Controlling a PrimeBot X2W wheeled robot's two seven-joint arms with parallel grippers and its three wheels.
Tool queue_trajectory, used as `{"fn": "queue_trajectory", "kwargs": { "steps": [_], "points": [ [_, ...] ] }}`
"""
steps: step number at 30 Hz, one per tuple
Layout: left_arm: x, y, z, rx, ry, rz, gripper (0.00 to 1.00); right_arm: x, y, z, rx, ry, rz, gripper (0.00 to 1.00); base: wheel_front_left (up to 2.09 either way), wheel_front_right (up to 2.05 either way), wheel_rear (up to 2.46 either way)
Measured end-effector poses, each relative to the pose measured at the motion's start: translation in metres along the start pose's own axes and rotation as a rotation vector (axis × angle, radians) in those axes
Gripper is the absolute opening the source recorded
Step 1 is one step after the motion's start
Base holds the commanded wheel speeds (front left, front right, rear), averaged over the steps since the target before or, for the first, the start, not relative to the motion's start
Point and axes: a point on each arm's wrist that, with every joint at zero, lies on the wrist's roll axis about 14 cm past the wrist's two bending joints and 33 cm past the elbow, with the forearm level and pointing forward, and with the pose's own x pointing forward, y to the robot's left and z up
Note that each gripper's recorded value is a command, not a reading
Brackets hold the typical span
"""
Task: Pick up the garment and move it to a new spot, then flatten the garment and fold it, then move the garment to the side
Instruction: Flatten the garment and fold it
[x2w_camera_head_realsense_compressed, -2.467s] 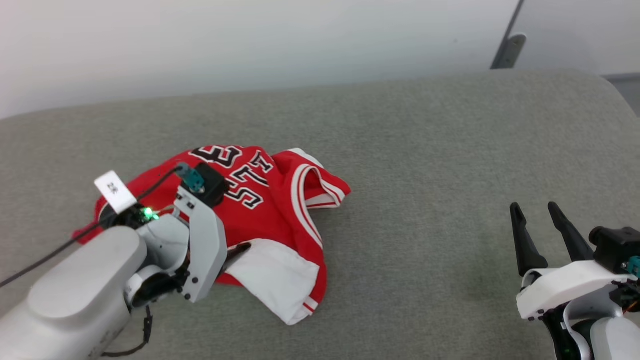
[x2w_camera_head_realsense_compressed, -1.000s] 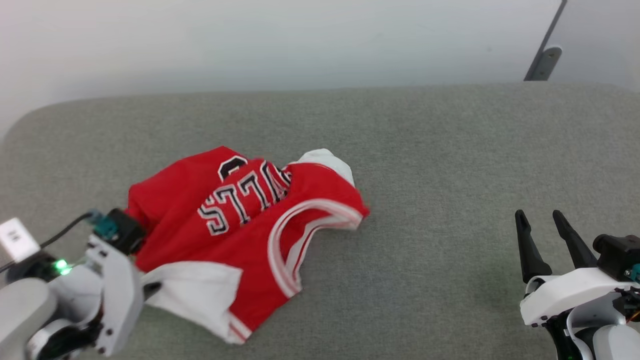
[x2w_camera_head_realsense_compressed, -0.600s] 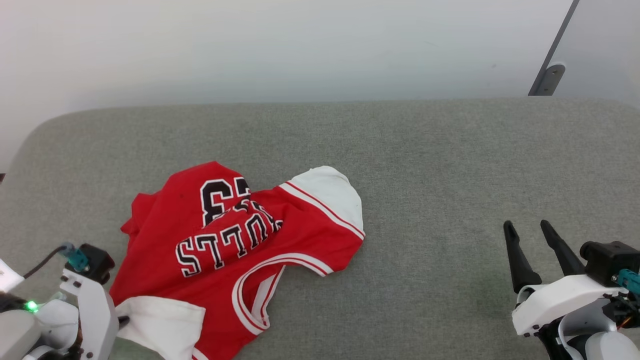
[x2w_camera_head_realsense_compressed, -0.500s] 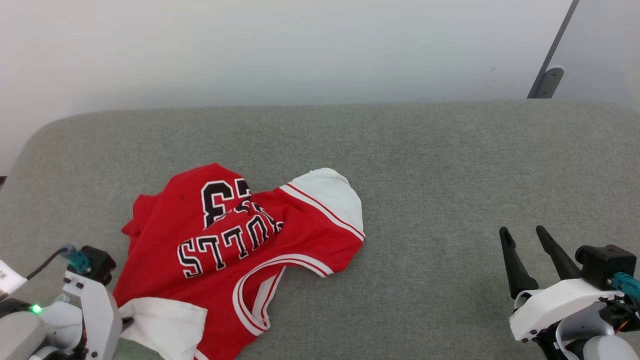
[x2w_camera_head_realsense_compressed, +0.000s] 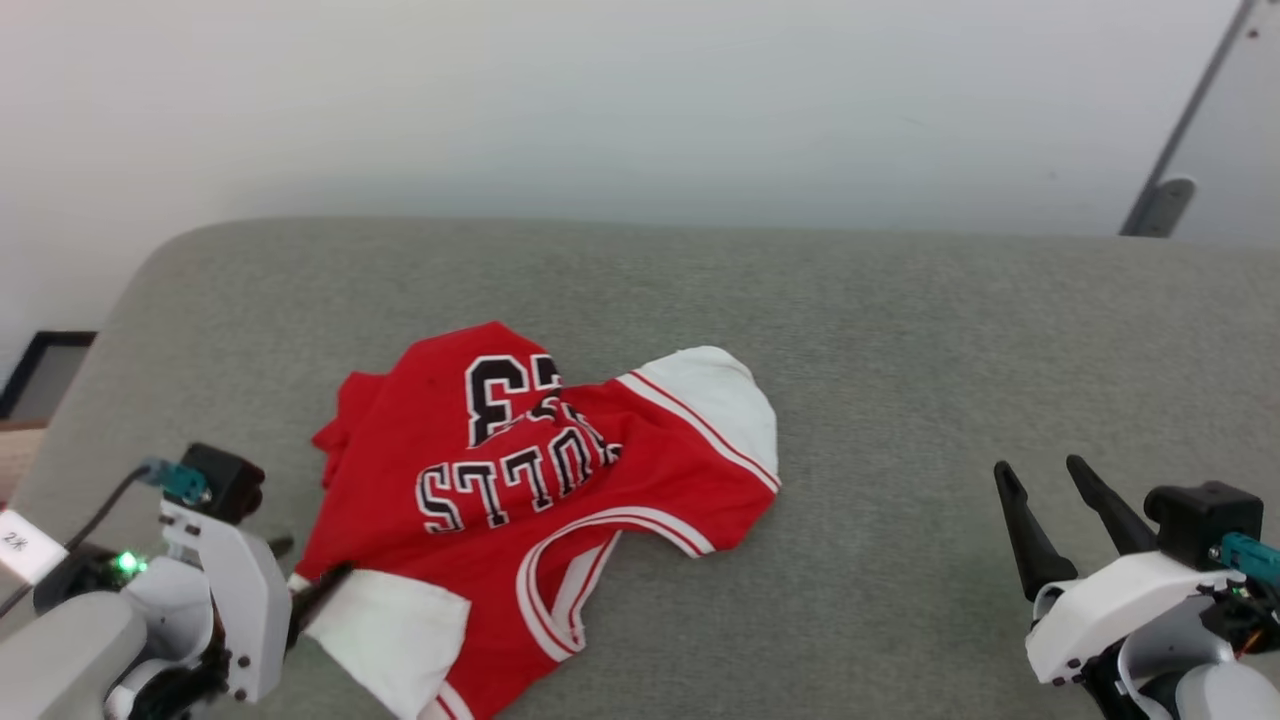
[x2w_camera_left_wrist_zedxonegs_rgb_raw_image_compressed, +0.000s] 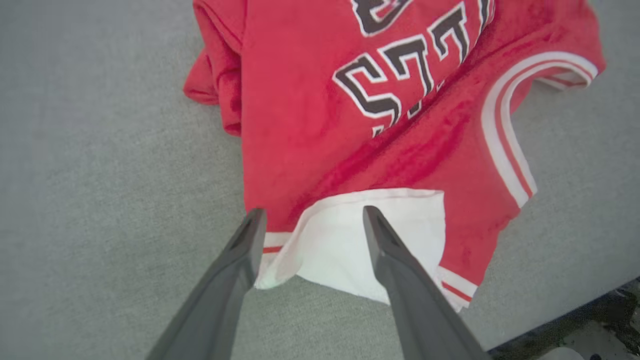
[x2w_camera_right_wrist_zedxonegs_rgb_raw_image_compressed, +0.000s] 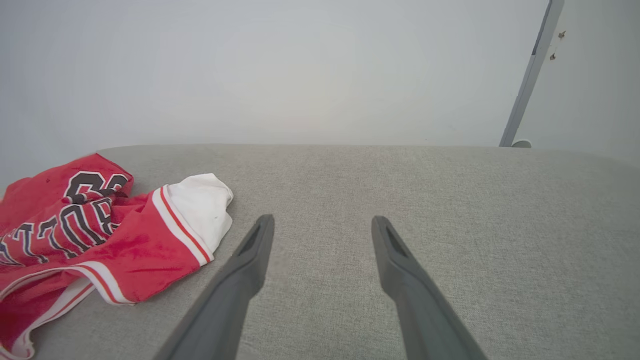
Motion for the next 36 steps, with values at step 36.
{"fn": "queue_trajectory", "kwargs": {
  "steps": [36],
  "points": [
    [-0.163, 0.064, -0.022, -0.325, -0.746, 0.729, 1.00, 0.137, 0.106, -0.066, -0.236, 0.460, 0.328, 1.00, 0.00, 0.00, 0.00]
  ]
}}
